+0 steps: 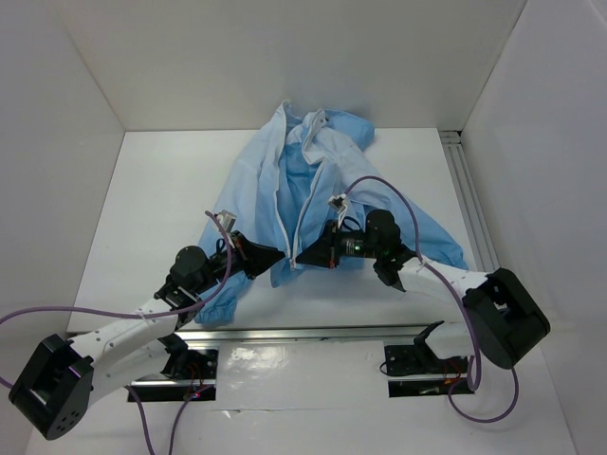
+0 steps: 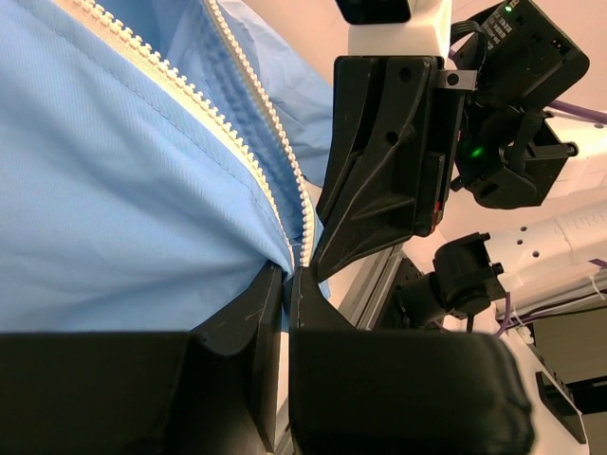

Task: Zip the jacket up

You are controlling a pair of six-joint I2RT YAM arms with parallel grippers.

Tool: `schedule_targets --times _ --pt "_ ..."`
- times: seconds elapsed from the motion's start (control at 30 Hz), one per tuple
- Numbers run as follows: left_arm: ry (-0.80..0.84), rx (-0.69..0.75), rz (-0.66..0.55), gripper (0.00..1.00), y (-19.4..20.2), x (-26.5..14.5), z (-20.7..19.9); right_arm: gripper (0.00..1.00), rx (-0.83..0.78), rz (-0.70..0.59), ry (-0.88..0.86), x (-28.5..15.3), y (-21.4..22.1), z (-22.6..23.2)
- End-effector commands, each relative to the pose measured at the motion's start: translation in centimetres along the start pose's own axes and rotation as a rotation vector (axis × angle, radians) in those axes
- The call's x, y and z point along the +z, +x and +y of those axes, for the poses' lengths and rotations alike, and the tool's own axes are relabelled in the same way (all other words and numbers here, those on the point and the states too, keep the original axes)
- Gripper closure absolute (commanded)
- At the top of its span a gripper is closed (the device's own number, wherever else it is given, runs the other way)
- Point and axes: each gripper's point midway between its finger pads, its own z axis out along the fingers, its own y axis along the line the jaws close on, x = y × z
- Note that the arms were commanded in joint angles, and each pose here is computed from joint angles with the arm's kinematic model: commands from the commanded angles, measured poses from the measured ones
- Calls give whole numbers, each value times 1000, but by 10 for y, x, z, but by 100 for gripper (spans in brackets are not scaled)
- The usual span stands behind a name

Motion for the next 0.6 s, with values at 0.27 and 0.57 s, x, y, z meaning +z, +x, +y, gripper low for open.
schedule_targets --times 0.27,0.57 --pt "87 29 -30 100 -12 2 -21 100 -76 -48 -87 4 -18 18" --pt "86 19 -28 100 -12 1 -22 100 -65 -79 -67 1 -25 14"
